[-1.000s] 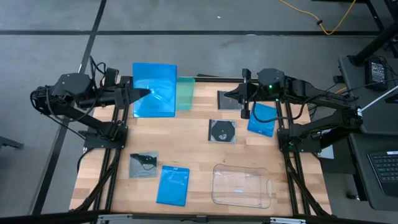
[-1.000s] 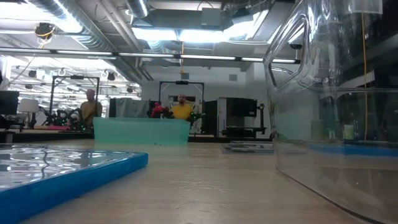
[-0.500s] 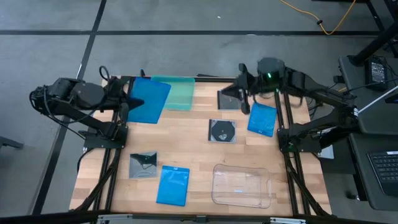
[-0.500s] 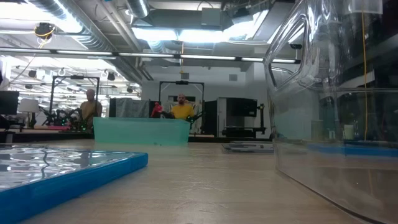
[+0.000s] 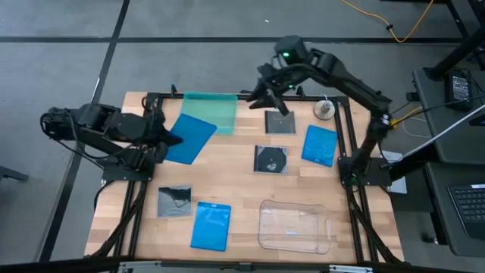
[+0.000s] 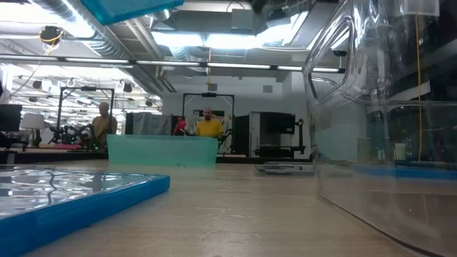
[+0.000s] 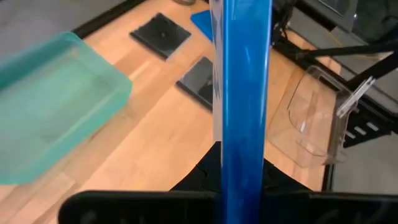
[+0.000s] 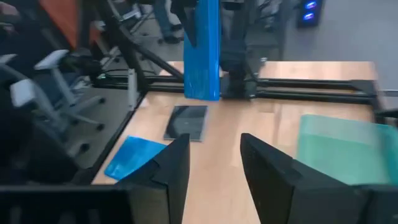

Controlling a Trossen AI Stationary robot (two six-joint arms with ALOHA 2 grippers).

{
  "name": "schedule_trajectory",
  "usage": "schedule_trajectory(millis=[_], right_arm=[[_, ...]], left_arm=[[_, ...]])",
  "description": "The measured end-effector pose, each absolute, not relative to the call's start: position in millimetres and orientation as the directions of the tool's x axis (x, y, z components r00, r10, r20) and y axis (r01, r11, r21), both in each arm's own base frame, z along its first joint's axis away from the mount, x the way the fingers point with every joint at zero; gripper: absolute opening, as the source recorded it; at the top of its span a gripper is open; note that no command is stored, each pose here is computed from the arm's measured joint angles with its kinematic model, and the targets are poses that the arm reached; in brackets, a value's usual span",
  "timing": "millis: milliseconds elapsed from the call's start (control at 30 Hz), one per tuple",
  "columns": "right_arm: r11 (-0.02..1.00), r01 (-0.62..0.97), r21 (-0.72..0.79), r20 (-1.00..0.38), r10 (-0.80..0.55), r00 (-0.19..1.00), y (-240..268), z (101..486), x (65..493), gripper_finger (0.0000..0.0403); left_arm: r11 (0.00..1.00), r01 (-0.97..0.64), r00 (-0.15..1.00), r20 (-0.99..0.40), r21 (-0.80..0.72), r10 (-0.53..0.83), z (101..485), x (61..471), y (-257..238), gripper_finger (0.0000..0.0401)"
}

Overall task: Pick & place jewel cases by type
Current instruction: Put the top left dark blue CD case into the light blue bin

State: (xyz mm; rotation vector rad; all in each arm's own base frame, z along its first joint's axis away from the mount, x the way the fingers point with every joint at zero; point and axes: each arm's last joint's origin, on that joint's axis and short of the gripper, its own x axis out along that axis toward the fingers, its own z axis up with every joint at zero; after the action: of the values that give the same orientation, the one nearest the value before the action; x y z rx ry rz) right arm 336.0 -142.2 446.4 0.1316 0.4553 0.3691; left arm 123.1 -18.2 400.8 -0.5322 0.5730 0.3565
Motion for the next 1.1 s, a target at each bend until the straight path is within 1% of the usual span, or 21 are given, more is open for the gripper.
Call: schedule_trajectory(millis=[233, 400, 567, 700, 767, 900, 1100], right_arm=[[0.876, -0.389, 0.285, -0.398, 0.478, 0.783, -156, 417, 381, 0.0147], [0.832, -0.454, 0.319, -0.385, 0.551, 0.74, -147, 397, 406, 0.0147], [0.815, -0.49, 0.309, -0.369, 0.577, 0.729, -136, 385, 426, 0.0147], [0.794, -0.511, 0.328, -0.349, 0.605, 0.716, -132, 379, 435, 0.0147], [0.792, -0.507, 0.341, -0.355, 0.608, 0.71, -132, 377, 436, 0.0147], [0.794, -0.513, 0.327, -0.353, 0.606, 0.713, -130, 378, 436, 0.0147], [0.791, -0.516, 0.327, -0.349, 0.609, 0.712, -130, 379, 435, 0.0147]], left_arm=[[0.818, -0.465, 0.758, -0.629, -0.338, 0.171, 387, 139, -21, 0.0006], [0.814, -0.486, 0.729, -0.661, -0.318, 0.178, 382, 150, -14, 0.0007], [0.835, -0.455, 0.72, -0.68, -0.311, 0.139, 378, 165, -5, 0.0006], [0.85, -0.416, 0.738, -0.666, -0.324, 0.107, 377, 181, 4, 0.0008], [0.856, -0.405, 0.728, -0.68, -0.32, 0.09, 374, 187, 9, 0.0007], [0.869, -0.377, 0.728, -0.683, -0.321, 0.064, 369, 200, 16, 0.0007], [0.867, -0.332, 0.774, -0.633, -0.372, 0.025, 371, 211, 23, 0.0006]])
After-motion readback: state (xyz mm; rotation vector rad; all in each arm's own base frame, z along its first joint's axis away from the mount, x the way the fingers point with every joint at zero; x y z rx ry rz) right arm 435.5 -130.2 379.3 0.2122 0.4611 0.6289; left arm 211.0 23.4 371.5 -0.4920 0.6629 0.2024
